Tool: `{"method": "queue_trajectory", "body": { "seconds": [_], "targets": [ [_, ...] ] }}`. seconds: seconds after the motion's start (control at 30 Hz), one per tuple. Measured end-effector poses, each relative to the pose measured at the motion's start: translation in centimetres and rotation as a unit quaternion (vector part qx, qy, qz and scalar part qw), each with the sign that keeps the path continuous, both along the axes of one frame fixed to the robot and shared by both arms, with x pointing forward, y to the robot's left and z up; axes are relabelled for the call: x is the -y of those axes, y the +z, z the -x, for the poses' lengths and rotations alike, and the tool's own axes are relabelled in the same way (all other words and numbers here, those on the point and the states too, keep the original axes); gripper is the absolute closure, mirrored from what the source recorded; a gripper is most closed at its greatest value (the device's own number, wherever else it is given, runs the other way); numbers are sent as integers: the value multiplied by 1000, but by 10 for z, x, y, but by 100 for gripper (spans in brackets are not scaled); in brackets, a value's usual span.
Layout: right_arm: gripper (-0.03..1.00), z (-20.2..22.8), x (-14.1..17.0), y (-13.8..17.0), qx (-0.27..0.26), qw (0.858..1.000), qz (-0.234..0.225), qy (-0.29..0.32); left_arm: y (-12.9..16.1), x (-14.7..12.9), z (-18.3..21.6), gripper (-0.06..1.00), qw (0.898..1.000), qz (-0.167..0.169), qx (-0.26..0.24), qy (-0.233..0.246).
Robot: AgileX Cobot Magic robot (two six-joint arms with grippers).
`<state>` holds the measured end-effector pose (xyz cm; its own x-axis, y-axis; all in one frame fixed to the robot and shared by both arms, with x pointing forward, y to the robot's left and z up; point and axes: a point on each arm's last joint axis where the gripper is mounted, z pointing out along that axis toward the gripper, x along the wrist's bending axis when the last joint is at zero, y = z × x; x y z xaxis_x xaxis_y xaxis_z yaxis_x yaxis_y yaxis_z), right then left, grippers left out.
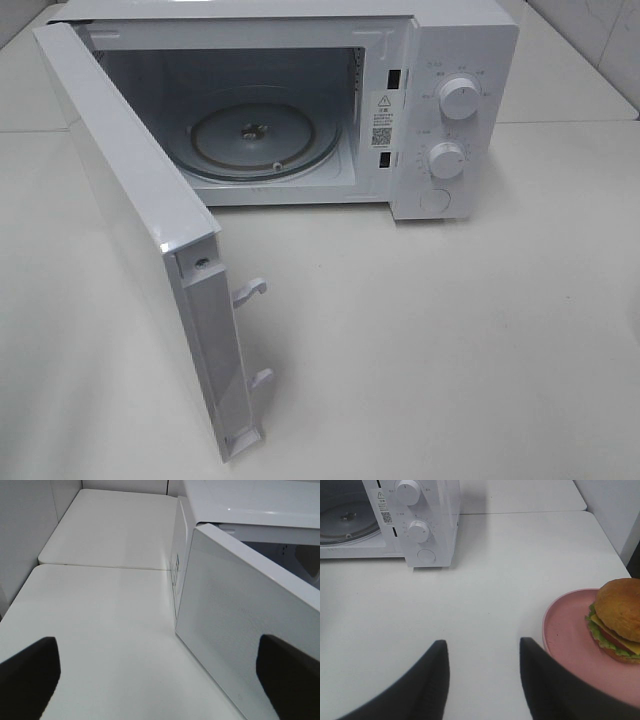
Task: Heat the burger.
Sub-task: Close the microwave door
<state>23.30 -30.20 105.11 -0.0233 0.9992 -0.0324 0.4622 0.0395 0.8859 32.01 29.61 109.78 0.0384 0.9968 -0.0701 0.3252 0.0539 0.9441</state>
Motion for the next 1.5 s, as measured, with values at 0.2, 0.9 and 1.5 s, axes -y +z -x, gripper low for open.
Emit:
{"method": "queue_trajectory", "body": {
  "seconds": [0.2, 0.9, 1.5],
  "targets": [
    [49, 0, 0, 0, 0, 1000, 0, 0, -5, 0, -45, 15, 1000, 4, -1, 8],
    [49, 0, 0, 0, 0, 1000, 0, 0, -87, -3, -102, 94, 999, 13, 34, 34],
    [49, 0, 0, 0, 0, 1000, 0, 0, -134, 31, -147, 94, 986, 6, 22, -164]
  ]
}}
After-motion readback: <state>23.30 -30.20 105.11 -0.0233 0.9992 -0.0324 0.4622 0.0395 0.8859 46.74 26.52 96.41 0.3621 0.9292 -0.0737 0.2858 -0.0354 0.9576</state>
